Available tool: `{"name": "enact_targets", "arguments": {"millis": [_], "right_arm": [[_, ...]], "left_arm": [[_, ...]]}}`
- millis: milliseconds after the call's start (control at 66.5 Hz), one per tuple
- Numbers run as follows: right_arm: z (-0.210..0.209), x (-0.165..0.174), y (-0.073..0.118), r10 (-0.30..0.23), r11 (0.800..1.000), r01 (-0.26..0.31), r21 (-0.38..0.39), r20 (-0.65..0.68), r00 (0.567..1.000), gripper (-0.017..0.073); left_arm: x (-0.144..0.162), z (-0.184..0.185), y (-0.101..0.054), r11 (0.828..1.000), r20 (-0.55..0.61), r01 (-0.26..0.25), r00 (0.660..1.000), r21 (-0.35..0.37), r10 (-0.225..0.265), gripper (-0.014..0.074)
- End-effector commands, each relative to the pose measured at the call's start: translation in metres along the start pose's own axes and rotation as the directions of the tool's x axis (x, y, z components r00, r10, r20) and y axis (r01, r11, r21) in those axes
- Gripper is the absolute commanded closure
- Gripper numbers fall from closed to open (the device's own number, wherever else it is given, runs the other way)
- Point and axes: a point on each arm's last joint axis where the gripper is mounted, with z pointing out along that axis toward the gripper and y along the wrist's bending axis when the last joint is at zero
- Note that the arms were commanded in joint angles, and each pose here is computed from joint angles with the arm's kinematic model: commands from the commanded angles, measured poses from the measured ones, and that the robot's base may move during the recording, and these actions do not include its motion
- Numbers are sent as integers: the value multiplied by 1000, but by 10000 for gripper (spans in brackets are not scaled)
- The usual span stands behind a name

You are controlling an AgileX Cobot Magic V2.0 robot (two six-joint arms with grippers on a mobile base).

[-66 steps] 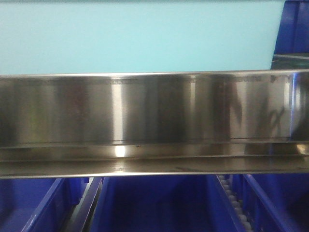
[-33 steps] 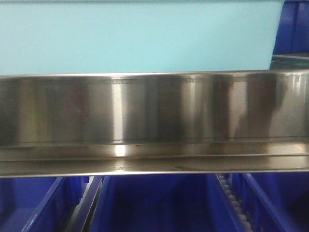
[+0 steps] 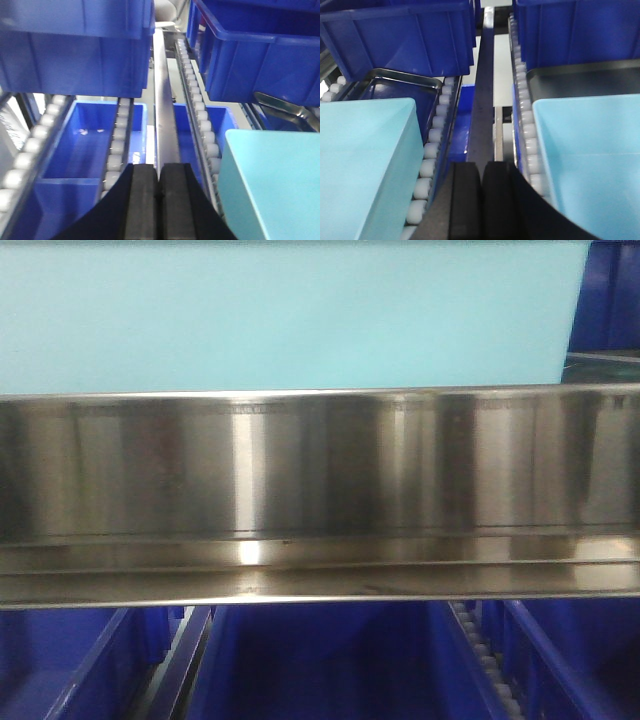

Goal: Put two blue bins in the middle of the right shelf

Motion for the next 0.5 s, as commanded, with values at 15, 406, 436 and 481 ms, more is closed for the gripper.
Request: {"name": "enact_targets", "arguments": {"millis": [15, 406, 436, 481], "right_arm": [[24, -4, 2, 39, 999, -40, -23, -56, 998, 724], [85, -17, 57, -21, 1000, 13, -26, -357, 934, 700], [88, -19, 63, -32, 999, 19, -39, -359, 933, 700], [93, -20, 70, -47, 998, 29, -54, -373, 927, 700]], "left_arm": [[-8, 17, -6, 998, 8, 55, 998, 45, -55, 704], [-28, 67, -70, 996, -317, -39, 947, 76, 61, 704], [-30, 69, -73, 996, -316, -37, 947, 79, 61, 704], [-31, 73, -76, 997, -329, -14, 944, 72, 37, 704]]}}
